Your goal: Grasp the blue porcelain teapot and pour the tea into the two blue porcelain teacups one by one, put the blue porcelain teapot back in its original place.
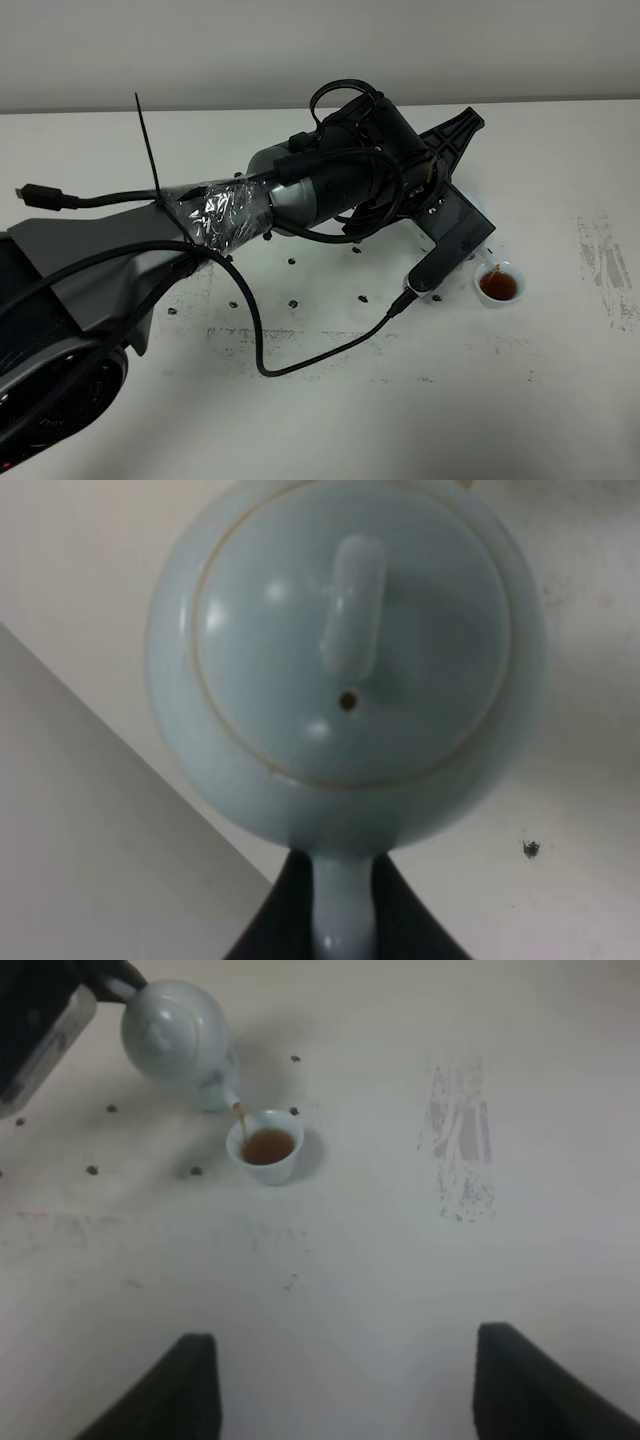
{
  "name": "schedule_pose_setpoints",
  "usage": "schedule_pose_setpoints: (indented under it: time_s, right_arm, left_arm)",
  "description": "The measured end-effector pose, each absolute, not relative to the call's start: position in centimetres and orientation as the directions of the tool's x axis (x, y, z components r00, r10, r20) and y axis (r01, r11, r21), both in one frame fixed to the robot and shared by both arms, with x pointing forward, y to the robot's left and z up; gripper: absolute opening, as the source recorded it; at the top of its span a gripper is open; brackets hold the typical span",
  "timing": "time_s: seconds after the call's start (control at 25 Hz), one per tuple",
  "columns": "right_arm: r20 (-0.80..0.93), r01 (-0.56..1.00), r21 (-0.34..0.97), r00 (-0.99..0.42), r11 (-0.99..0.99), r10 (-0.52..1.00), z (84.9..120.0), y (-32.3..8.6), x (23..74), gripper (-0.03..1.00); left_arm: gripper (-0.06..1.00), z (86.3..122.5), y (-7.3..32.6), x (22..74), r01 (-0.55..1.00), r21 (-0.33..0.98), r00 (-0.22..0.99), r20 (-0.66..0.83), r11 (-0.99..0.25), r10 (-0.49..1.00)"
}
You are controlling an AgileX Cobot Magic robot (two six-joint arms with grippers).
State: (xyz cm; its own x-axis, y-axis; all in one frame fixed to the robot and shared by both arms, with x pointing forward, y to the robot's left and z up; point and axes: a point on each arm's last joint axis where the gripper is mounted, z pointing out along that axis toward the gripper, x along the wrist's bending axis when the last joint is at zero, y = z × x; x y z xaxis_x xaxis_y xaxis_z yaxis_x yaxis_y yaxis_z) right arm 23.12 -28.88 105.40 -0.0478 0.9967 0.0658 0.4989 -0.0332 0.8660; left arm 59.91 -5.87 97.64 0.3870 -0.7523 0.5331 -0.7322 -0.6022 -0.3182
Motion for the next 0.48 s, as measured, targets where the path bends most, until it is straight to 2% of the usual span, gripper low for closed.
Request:
schedule_pose_setpoints:
  time_s: [0.48]
  right_arm:
    - [0.066, 0.499, 0.866, -0.048, -0.033, 0.997, 105.40, -28.88, 23.12, 0.52]
  left_arm:
    - [0.04, 97.65, -6.12, 59.67, -0.736, -0.318, 0.381, 0.534, -0.597, -0.755]
